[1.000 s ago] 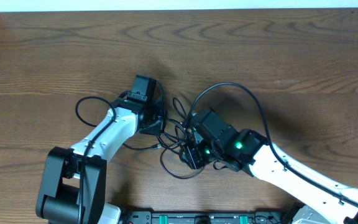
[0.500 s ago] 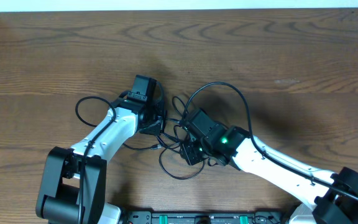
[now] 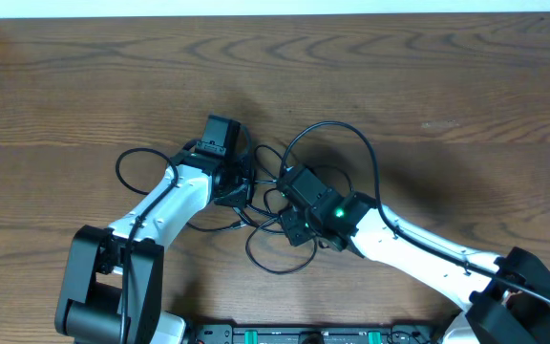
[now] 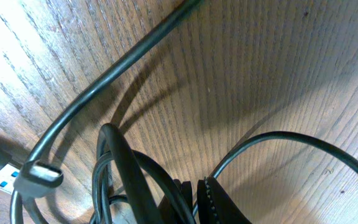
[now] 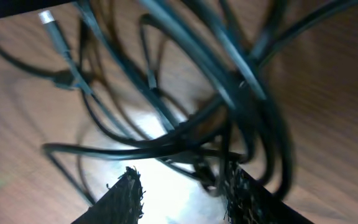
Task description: Untangle cables
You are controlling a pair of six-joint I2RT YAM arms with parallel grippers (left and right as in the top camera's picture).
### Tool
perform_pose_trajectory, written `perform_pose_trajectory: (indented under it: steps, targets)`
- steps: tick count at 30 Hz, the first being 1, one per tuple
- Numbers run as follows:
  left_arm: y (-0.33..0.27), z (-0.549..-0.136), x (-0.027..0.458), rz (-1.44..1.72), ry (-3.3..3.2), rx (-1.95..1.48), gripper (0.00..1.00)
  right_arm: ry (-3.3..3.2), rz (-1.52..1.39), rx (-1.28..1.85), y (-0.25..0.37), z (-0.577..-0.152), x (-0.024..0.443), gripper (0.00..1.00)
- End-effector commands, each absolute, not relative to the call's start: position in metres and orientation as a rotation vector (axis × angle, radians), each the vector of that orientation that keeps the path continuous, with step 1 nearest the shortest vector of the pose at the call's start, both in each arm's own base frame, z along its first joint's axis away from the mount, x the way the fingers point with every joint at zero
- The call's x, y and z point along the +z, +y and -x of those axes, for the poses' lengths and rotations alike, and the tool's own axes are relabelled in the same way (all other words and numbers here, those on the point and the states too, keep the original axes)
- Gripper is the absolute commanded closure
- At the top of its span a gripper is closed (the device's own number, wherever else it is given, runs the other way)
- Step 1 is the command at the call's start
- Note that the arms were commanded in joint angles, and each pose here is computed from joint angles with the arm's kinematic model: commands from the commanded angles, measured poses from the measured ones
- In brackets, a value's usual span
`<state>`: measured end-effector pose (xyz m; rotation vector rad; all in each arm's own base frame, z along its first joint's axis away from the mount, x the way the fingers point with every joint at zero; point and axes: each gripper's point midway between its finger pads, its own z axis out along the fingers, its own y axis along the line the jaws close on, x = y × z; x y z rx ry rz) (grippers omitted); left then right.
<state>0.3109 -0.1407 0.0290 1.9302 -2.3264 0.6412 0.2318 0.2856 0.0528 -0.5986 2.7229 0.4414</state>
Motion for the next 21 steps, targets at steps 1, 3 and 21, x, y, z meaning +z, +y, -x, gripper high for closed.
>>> perform_pose_trajectory:
  steps: [1,3,21]
  targets:
    - [-0.139,-0.314,0.029,-1.947,-2.34,0.622,0.9,2.69,0.6,0.316,0.271,-0.254,0.045,0.58]
    - [-0.139,-0.314,0.029,-1.947,-2.34,0.622,0.9,2.7,0.586,0.302,0.266,-0.26,0.04,0.6]
    - [-0.134,-0.316,0.028,-1.971,-2.355,0.606,0.9,2.501,1.133,1.24,0.323,-0.194,0.089,0.99]
